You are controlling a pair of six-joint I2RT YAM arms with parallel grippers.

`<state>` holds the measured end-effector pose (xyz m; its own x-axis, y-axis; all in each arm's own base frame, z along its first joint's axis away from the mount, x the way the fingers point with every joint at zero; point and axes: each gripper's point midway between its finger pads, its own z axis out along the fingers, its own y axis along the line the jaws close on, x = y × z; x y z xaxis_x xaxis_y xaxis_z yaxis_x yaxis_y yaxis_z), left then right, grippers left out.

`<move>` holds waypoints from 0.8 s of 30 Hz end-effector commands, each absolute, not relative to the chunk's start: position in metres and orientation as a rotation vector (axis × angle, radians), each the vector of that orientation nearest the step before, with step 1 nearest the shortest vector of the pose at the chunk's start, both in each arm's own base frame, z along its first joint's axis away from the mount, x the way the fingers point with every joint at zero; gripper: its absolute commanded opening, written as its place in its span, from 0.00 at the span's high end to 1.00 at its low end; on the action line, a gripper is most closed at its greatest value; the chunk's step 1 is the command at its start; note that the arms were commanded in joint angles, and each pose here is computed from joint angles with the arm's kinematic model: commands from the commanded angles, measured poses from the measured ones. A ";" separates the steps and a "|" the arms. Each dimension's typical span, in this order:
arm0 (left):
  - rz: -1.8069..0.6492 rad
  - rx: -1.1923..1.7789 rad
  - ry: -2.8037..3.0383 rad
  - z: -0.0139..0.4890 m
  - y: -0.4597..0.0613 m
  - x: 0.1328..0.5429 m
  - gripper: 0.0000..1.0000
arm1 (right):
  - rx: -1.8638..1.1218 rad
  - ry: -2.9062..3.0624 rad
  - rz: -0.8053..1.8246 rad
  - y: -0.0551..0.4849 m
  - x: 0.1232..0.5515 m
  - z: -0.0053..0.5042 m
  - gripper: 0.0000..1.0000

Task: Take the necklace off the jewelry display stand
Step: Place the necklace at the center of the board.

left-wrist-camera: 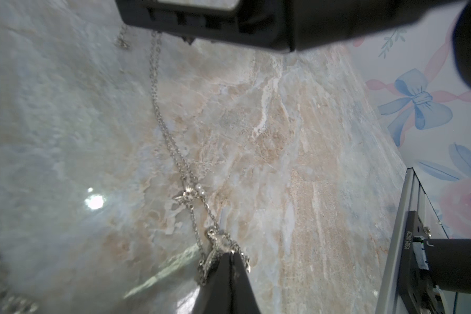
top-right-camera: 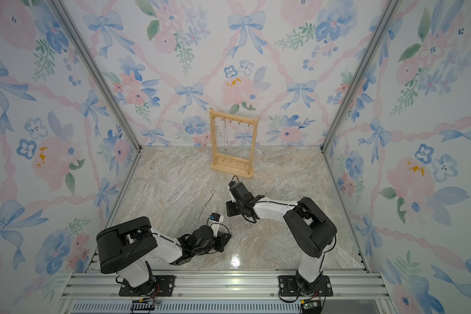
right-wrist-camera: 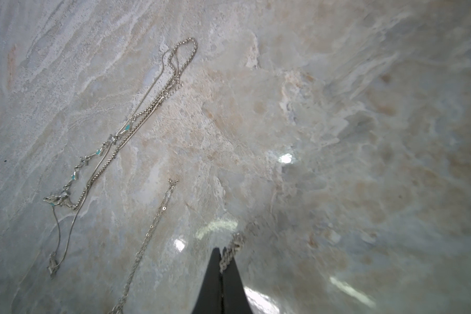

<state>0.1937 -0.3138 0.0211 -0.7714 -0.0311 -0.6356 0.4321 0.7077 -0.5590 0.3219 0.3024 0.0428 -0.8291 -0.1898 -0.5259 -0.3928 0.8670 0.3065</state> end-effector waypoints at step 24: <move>-0.919 0.293 2.290 0.031 -0.319 0.226 0.98 | -0.378 2.570 0.624 0.304 0.332 0.036 1.00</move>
<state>0.2273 -0.3163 0.0388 -0.7509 -0.0588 -0.6578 0.4177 0.7293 -0.5419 0.3246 0.3021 0.0349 -0.8480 -0.1729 -0.5010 -0.3780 0.8600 0.3429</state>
